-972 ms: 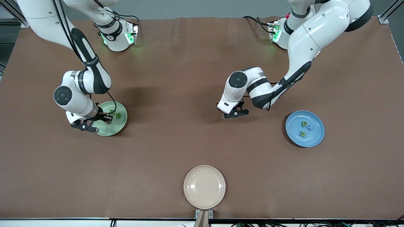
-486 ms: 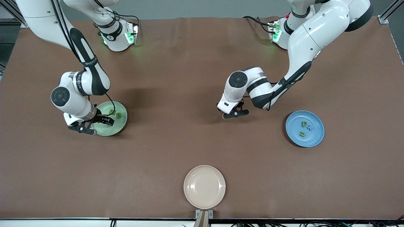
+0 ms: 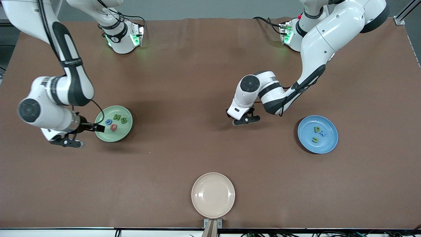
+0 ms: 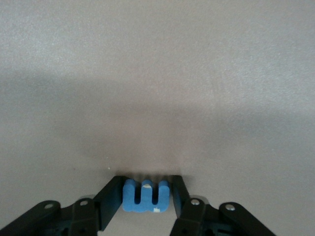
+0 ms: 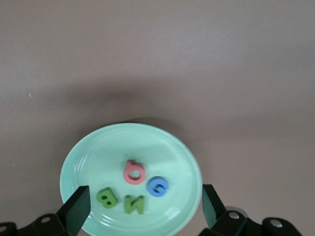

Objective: Sort upper and lower case letters into plates
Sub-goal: 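Carry the m to the blue plate while the right arm returns to rest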

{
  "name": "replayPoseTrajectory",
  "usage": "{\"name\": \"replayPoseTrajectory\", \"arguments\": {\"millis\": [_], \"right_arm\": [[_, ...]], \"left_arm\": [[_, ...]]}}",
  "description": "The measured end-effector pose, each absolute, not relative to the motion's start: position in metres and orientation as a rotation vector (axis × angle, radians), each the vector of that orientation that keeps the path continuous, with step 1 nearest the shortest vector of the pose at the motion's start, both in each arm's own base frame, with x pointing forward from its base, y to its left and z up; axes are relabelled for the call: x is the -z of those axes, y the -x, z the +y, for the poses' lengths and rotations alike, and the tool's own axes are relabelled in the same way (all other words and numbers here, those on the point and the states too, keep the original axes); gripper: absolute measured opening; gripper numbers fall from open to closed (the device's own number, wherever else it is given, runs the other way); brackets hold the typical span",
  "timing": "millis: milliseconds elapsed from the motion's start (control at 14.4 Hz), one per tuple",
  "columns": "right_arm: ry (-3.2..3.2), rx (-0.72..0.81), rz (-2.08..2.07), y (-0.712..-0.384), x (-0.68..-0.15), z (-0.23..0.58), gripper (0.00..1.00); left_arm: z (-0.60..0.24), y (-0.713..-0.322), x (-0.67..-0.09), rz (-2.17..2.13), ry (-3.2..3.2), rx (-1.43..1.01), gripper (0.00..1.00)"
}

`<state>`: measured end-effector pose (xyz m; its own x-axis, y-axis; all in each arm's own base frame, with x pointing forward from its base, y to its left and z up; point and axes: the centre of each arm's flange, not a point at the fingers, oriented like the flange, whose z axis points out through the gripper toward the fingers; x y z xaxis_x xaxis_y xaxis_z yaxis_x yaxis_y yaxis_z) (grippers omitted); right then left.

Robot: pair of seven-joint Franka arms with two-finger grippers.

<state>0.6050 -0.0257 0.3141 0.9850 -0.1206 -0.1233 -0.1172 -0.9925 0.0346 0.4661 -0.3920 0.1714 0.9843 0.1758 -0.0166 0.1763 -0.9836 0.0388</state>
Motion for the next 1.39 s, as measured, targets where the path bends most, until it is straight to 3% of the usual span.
{"name": "replayPoseTrajectory", "arguments": {"millis": [486, 764, 1111, 1388], "right_arm": [[-3.086, 0.344, -0.153, -0.593, -0.454, -0.062, 1.0], [-3.092, 0.297, -0.14, -0.595, -0.535, -0.064, 1.0], [-3.107, 0.225, -0.089, -0.596, -0.561, -0.095, 1.0], [-3.107, 0.175, -0.101, -0.597, -0.576, -0.103, 1.0]], "left_arm": [[-0.393, -0.467, -0.175, 0.265, -3.089, -0.004, 0.41], [-0.389, -0.472, -0.176, 0.275, -3.098, -0.015, 0.41], [-0.347, -0.517, -0.226, 0.292, -3.131, -0.127, 0.41], [-0.26, -0.559, -0.282, 0.261, -3.134, -0.116, 0.41]]}}
